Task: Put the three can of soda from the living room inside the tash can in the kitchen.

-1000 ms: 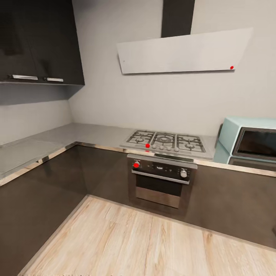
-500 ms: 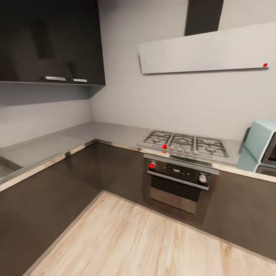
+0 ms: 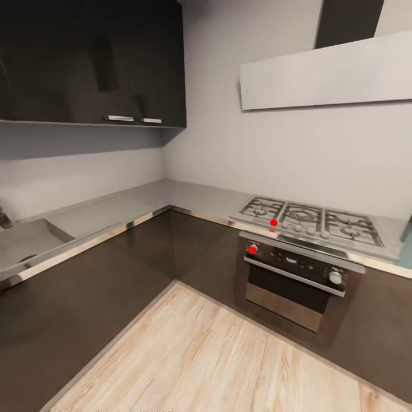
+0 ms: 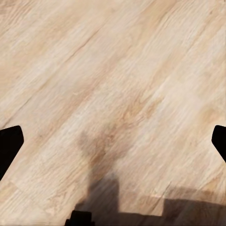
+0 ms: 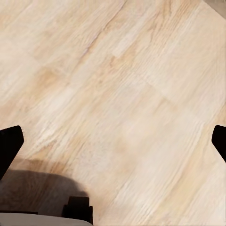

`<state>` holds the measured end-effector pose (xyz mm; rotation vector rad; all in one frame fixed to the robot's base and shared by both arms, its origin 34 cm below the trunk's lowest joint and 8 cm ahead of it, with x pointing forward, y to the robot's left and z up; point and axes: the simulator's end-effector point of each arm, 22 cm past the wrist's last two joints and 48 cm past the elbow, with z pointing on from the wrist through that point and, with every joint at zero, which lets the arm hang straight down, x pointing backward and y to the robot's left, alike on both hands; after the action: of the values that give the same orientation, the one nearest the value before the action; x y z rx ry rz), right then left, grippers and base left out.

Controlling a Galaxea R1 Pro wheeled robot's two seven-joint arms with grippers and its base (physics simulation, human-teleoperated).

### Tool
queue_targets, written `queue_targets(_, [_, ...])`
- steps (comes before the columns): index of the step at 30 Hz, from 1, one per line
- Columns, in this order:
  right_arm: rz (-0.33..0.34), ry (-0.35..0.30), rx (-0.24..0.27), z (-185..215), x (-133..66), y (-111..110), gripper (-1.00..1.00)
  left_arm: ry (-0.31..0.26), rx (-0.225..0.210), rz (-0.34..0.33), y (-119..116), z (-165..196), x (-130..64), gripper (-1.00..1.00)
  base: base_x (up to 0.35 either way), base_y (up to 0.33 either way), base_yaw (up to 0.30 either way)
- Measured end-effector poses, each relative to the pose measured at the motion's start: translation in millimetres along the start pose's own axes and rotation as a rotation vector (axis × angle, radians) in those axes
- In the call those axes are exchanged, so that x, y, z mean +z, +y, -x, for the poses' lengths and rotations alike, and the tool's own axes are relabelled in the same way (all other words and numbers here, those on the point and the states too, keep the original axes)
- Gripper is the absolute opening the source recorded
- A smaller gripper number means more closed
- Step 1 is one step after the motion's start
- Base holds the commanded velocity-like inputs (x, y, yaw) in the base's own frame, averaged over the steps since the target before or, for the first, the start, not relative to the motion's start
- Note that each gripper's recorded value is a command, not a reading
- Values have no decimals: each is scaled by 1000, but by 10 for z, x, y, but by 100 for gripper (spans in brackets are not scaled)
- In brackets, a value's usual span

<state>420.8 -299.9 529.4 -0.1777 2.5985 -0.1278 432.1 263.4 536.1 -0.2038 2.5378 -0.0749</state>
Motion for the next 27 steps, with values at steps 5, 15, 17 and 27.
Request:
queue_targets(5, [0, 0, 0, 0, 0, 0, 100, 1, 0, 0, 0, -1, 0, 100, 0, 0, 287])
queue_targets(15, [1, 1, 0, -4, 0, 4, 100, 1, 0, 1, 0, -1, 1, 100, 0, 0, 287])
queue_targets(17, [0, 1, 0, -3, 0, 2, 100, 1, 0, 1, 0, 0, 1, 100, 0, 0, 287])
queue_targets(27, [-7, 3, 0, -10, 1, -12, 100, 1, 1, 2, 2, -2, 1, 100, 0, 0, 288])
